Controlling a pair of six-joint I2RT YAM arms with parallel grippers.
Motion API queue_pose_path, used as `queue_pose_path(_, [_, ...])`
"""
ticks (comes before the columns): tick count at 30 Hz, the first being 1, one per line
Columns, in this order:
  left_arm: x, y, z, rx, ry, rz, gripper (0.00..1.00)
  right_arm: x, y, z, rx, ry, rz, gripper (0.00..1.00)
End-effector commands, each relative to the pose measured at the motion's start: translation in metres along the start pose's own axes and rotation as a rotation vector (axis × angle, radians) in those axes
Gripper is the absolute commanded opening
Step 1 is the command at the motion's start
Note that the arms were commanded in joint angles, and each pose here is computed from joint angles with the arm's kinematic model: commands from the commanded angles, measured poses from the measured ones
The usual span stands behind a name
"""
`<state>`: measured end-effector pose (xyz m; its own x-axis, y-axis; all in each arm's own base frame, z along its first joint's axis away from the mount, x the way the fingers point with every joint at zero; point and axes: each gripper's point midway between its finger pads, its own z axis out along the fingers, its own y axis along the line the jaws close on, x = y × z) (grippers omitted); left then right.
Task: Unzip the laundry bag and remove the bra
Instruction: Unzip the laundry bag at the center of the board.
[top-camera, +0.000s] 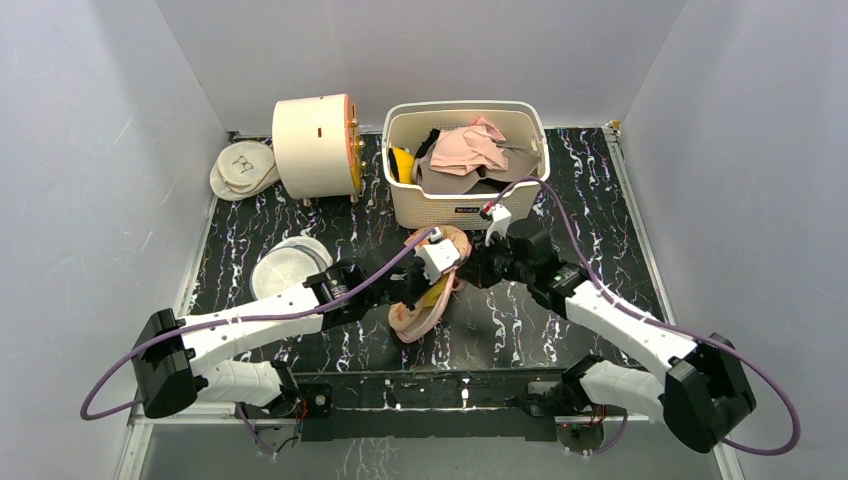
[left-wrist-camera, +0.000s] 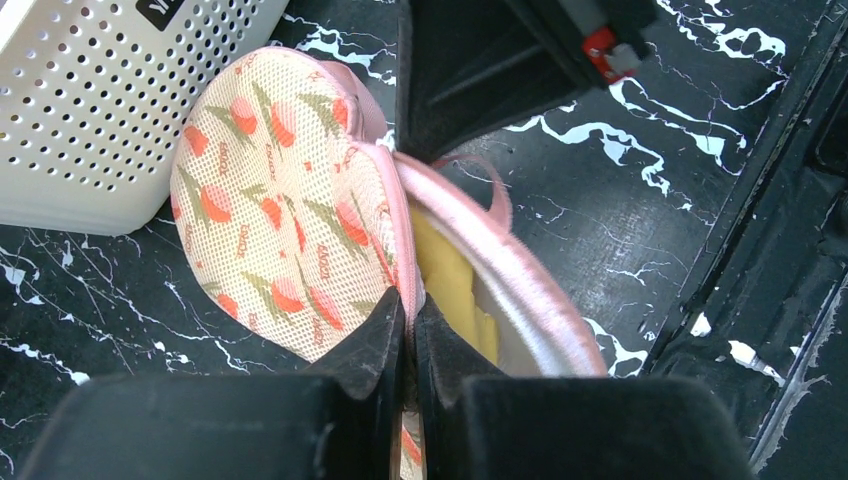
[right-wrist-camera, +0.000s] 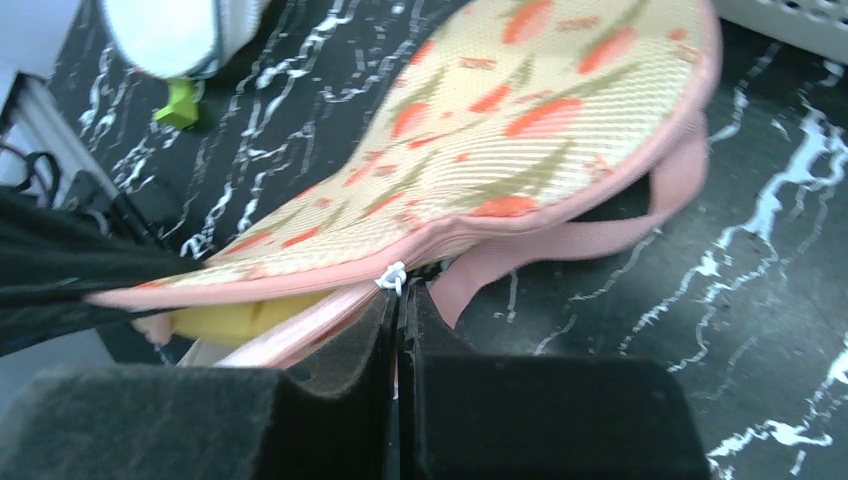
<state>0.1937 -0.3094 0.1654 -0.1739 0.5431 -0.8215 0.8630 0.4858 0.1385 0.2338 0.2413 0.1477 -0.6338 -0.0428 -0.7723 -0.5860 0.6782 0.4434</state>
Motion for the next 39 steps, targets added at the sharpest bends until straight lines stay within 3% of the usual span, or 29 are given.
queue_pose_path(1, [-0.023,0.006,-0.012,-0.018,-0.061,0.004,0.00,-0.023,-0.034,0.000,0.124,-0.040,0.042,0.00])
queue_pose_path(6, [-0.023,0.007,-0.012,-0.025,-0.060,0.006,0.00,-0.032,-0.049,-0.004,0.133,-0.062,0.075,0.00])
queue_pose_path(15, [-0.019,0.006,-0.006,-0.015,-0.024,0.013,0.02,-0.041,-0.004,-0.018,-0.085,-0.110,-0.022,0.00])
queue_pose_path(22, [-0.017,-0.005,-0.003,0.042,-0.009,0.008,0.43,-0.041,0.016,-0.023,-0.160,-0.129,-0.038,0.00])
queue_pose_path(26, [-0.024,-0.019,-0.008,0.121,-0.060,-0.006,0.55,-0.039,0.026,-0.019,-0.182,-0.121,-0.041,0.00])
queue_pose_path(31, [-0.026,-0.019,-0.008,0.113,-0.082,-0.025,0.61,-0.035,0.038,-0.013,-0.204,-0.112,-0.048,0.00])
queue_pose_path(39, [-0.010,-0.010,0.010,0.054,0.026,-0.036,0.62,-0.034,0.049,-0.012,-0.220,-0.105,-0.052,0.00])
